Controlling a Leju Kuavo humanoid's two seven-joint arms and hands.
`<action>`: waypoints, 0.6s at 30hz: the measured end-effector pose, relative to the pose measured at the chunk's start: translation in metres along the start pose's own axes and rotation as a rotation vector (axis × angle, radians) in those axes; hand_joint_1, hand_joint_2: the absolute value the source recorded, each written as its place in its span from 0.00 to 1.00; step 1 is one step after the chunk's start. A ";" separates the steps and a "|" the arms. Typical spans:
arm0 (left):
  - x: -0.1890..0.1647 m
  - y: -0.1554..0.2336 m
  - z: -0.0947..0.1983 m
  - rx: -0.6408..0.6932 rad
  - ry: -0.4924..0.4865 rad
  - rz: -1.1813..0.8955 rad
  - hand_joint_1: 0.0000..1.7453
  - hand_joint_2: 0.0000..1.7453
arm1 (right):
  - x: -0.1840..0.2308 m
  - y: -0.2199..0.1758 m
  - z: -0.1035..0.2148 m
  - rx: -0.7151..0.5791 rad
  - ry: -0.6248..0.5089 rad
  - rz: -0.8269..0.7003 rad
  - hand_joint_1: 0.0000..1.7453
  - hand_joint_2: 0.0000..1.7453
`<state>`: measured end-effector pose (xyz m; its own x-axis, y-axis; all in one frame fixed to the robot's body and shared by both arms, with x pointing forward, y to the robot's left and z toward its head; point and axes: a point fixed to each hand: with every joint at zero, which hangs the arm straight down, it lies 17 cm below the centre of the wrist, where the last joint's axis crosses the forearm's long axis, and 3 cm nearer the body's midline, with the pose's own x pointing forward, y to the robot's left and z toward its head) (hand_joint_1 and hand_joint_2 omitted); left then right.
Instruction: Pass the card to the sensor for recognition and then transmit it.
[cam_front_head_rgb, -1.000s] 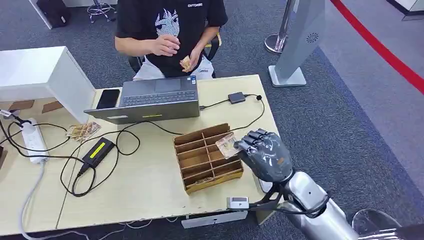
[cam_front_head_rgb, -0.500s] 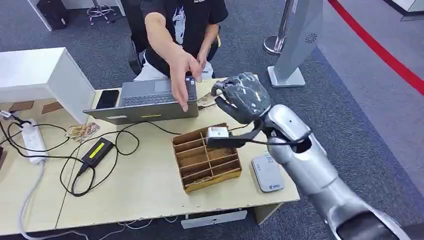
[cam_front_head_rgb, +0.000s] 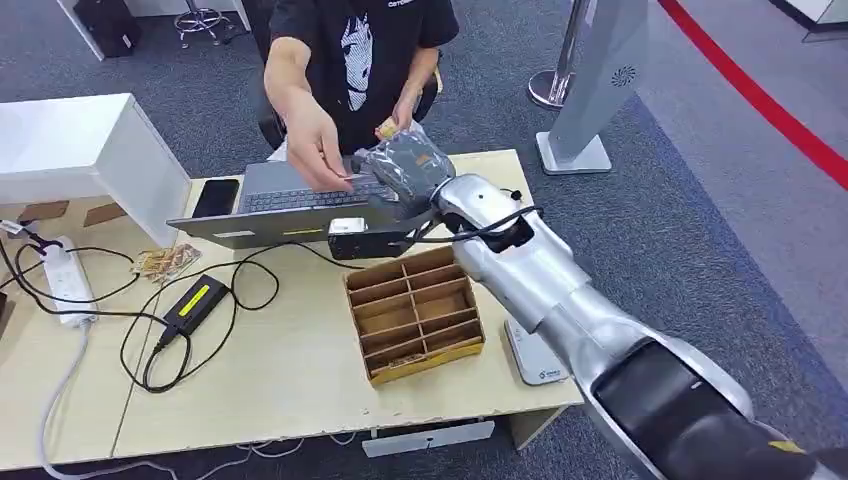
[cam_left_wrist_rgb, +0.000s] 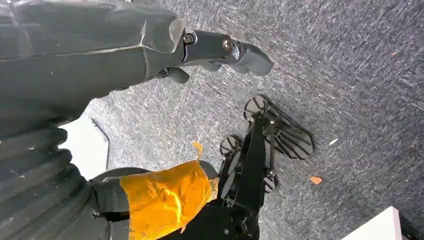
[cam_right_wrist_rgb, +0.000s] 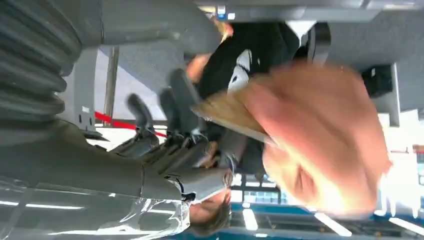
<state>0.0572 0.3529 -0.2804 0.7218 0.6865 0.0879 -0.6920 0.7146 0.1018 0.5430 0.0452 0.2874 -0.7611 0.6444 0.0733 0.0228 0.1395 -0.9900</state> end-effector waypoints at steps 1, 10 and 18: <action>0.000 0.000 0.000 0.000 0.000 0.002 0.00 1.00 | 0.002 0.002 -0.001 -0.001 -0.006 -0.008 0.00 0.00; -0.001 0.003 0.000 0.009 0.005 0.017 0.00 1.00 | 0.017 0.005 0.011 -0.064 -0.086 -0.144 0.00 0.00; -0.087 -0.075 0.016 0.058 0.030 -0.063 0.00 1.00 | 0.003 0.030 0.103 -0.243 0.015 -0.249 0.00 1.00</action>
<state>0.0466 0.2379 -0.2800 0.7625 0.6450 0.0502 -0.6434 0.7479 0.1633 0.4742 -0.0260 0.2455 -0.7532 0.5787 0.3126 -0.0072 0.4680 -0.8837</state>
